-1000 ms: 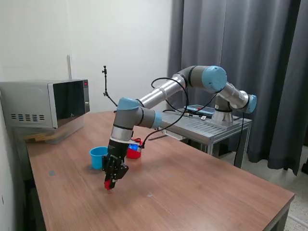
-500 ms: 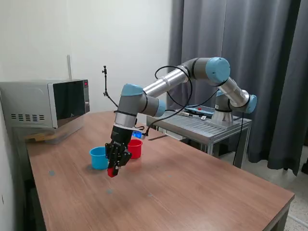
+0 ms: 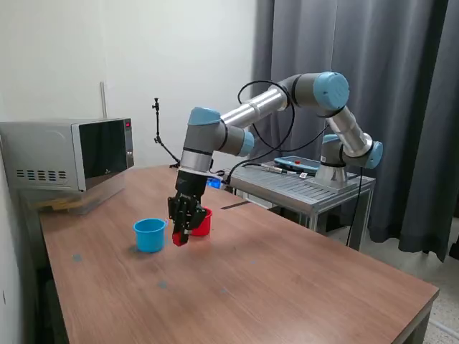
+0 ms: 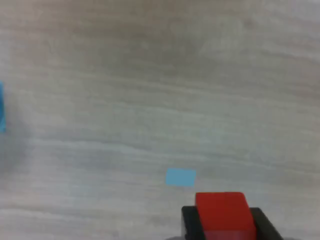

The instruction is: Place red objects in the red bin, and blue objects in the blue bin.

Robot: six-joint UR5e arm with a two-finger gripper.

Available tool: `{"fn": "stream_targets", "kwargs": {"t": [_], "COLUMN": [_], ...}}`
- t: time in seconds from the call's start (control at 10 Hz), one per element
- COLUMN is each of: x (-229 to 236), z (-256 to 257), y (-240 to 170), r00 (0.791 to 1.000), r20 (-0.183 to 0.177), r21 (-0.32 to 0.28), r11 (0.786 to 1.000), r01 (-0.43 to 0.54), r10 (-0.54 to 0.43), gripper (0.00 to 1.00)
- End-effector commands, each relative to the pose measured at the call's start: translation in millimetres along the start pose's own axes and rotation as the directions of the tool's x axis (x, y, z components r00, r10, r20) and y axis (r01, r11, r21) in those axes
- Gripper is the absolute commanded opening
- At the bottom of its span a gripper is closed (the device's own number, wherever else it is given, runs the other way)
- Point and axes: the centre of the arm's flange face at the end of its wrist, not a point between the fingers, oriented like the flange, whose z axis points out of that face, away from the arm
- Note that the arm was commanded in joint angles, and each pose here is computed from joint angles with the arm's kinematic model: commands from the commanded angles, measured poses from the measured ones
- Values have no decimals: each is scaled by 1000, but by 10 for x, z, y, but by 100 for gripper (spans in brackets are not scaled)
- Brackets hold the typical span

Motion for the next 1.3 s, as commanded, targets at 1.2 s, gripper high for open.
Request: {"fn": "stream_targets", "kwargs": {"t": [1.2], "x": [-789], "z": [-570], "y": [-838], "r00": [986], "r20": [36], "r21": [131], "r11": [977], "r01": [-169], "r10": [165], "gripper": [0]}}
